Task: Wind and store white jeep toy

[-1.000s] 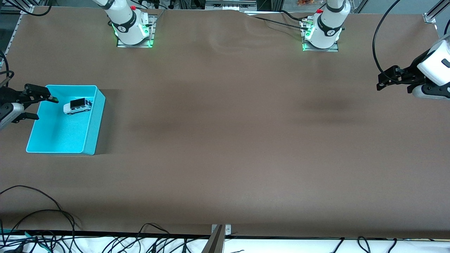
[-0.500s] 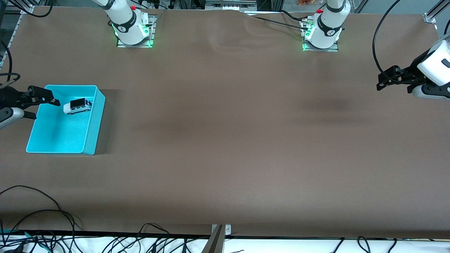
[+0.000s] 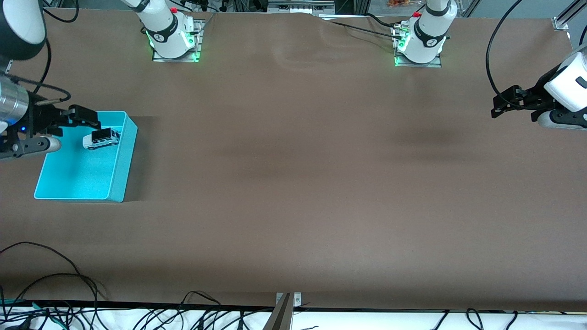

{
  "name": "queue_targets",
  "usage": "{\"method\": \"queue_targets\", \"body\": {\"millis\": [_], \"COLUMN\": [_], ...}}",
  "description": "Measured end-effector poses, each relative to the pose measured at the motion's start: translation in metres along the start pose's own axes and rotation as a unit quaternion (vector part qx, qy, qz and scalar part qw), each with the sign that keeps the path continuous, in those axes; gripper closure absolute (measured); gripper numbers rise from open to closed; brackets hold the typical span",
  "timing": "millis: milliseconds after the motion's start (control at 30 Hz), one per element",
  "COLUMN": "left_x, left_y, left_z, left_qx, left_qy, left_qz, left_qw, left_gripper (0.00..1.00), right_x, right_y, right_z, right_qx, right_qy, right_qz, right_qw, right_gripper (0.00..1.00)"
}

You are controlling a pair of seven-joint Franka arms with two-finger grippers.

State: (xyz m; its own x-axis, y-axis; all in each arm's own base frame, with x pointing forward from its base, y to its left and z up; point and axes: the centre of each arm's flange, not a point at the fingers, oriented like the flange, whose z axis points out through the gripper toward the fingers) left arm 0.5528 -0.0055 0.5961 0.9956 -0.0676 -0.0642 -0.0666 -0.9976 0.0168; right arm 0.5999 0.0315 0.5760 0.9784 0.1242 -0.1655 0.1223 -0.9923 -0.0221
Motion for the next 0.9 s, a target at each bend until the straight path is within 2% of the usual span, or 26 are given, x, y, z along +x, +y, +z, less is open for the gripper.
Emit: {"method": "queue_targets", "body": {"millis": [167, 400, 600, 900], "left_x": [0.0, 0.0, 0.0, 0.0], "left_y": [0.0, 0.0, 0.0, 0.0], "left_z": [0.0, 0.0, 0.0, 0.0], "left_qx": [0.0, 0.0, 0.0, 0.0], "left_qy": [0.0, 0.0, 0.0, 0.0], "left_qz": [0.0, 0.0, 0.0, 0.0], "left_qw": [1.0, 1.0, 1.0, 1.0], "left_gripper": [0.0, 0.0, 0.0, 0.0], "right_x": [-0.017, -0.039, -0.053, -0.052], "right_y": [0.0, 0.021, 0.025, 0.02], "right_z": [-0.003, 0.005, 0.011, 0.011], "right_qx": [-0.008, -0.003, -0.003, -0.004], "right_qy": [-0.005, -0.006, -0.01, -0.003], "right_qz": [0.039, 0.065, 0.072, 0.072], "right_qw": [0.999, 0.998, 0.997, 0.997], "right_gripper": [0.0, 0.0, 0.0, 0.0]}}
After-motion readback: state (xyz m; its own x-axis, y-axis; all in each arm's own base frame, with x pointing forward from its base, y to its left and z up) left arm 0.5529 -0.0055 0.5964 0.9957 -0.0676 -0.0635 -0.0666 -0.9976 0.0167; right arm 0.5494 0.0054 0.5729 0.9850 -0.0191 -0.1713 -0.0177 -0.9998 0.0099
